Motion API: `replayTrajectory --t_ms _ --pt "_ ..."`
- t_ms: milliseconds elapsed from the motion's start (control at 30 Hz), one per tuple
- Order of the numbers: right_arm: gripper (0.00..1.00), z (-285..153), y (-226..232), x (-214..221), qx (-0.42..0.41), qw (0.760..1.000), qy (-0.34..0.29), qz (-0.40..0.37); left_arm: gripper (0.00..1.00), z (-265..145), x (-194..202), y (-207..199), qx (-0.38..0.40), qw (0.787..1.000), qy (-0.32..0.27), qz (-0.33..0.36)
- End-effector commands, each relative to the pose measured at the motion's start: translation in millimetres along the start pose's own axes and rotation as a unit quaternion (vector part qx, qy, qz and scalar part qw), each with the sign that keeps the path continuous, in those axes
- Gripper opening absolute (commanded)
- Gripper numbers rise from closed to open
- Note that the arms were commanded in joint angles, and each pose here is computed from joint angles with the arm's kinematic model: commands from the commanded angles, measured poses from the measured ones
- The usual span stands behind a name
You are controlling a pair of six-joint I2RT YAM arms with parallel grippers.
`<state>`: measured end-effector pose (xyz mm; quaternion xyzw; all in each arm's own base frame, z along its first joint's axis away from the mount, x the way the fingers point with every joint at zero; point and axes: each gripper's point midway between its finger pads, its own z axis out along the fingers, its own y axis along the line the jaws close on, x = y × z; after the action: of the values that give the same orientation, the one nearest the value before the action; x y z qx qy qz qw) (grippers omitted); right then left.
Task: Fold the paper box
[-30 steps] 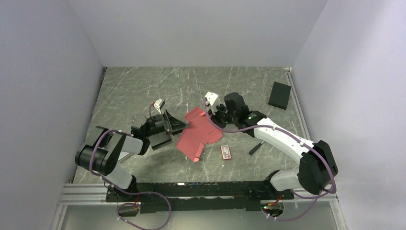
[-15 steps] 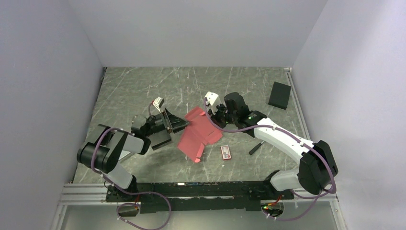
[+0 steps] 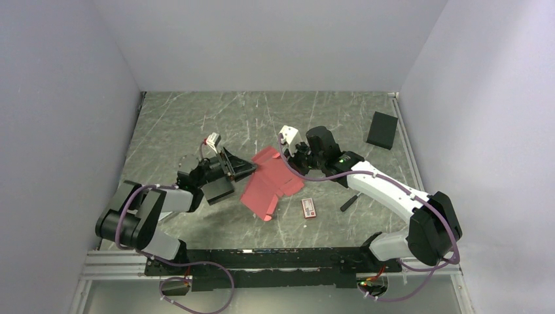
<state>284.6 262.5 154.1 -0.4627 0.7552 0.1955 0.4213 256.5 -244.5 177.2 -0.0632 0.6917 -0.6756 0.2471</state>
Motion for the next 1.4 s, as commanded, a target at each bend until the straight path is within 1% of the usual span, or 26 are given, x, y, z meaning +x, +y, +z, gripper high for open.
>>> replayTrajectory --t_ms 0,67,400,533,700,933,1033,1133,1367 --pt "0.0 -5 -5 -25 0.007 0.999 -0.039 -0.014 0.49 3 -5 1 -0.021 1.0 0.004 0.021" --pt "0.0 -4 -4 -24 0.006 0.999 -0.038 -0.014 0.47 3 -4 2 -0.026 0.999 0.007 0.021" --pt "0.0 -4 -5 -24 0.008 0.999 -0.038 -0.013 0.46 9 2 7 -0.042 0.999 0.029 0.019" --pt "0.0 -4 -4 -25 0.006 0.999 -0.039 -0.013 0.4 11 4 11 -0.055 0.998 0.035 0.02" --pt "0.0 -5 -4 -26 0.006 0.999 -0.041 -0.012 0.39 16 5 14 -0.073 0.996 0.04 0.028" --pt "0.0 -6 -2 -28 0.002 0.999 -0.045 -0.011 0.26 19 6 17 -0.084 0.995 0.048 0.031" --pt "0.0 -6 -2 -29 0.004 0.999 -0.045 -0.011 0.26 21 7 20 -0.096 0.993 0.055 0.032" --pt "0.0 -7 -4 -29 0.008 0.999 -0.045 -0.011 0.29 22 9 19 -0.097 0.993 0.063 0.034" --pt "0.0 -6 -7 -29 0.017 0.999 -0.044 -0.01 0.29 21 16 21 -0.106 0.99 0.086 0.033"
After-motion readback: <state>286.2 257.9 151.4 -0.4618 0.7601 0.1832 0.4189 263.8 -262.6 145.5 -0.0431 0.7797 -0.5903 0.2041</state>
